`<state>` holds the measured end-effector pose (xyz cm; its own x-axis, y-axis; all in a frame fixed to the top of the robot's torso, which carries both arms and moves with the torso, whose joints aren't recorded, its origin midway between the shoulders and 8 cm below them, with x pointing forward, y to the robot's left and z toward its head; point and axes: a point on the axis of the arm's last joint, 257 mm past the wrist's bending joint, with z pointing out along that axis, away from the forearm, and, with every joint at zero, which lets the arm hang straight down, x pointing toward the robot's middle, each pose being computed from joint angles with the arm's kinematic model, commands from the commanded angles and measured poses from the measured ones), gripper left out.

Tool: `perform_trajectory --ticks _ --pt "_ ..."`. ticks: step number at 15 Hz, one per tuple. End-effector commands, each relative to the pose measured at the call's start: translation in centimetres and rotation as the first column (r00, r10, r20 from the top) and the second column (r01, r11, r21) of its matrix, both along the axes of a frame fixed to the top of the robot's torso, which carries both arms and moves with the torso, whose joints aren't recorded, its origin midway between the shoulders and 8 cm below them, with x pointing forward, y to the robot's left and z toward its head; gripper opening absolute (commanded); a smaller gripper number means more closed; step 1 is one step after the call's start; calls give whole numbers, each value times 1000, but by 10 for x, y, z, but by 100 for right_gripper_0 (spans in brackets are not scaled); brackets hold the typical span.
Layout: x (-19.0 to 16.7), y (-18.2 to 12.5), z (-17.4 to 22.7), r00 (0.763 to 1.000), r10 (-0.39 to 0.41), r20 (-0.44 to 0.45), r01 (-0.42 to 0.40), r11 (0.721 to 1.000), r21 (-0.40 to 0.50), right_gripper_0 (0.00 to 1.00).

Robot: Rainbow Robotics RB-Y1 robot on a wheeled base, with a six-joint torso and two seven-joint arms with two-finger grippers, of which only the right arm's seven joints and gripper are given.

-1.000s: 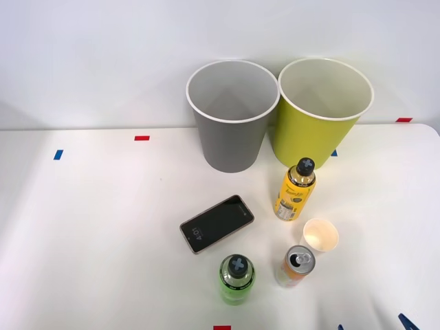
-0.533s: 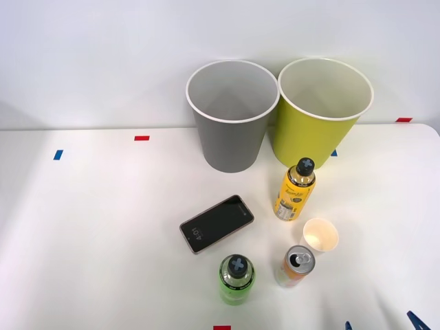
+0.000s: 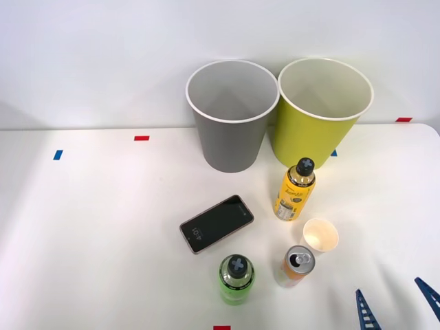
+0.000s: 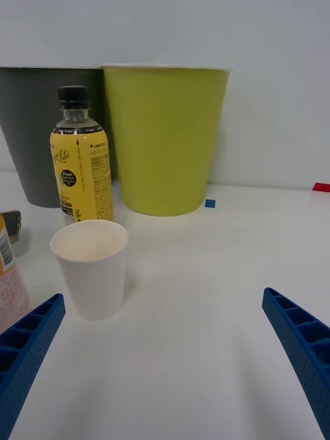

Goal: Put cans in the gray bin, plastic bottles in the light green bin

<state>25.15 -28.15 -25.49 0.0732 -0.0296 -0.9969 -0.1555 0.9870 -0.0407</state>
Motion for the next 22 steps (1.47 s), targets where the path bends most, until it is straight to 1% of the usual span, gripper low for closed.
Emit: perform_trajectory --ticks 1,3,5,8,9,10,12,15,17,22 --pt "14 1 7 1000 5 21 -6 999 39 100" --pt "26 4 12 999 31 22 -32 998 49 100" --pt "39 12 21 997 74 6 -74 996 57 100" --pt "57 15 42 990 130 47 -133 989 60 100" --pt "64 17 45 988 148 49 -152 985 80 100" --pt "76 22 51 982 181 50 -185 979 90 100" --pt "94 32 48 975 221 16 -221 974 55 100" --pt "110 52 54 961 277 20 -278 959 50 100" --pt "117 59 55 953 301 20 -302 953 36 100" --pt "124 81 59 925 380 19 -380 925 18 100"
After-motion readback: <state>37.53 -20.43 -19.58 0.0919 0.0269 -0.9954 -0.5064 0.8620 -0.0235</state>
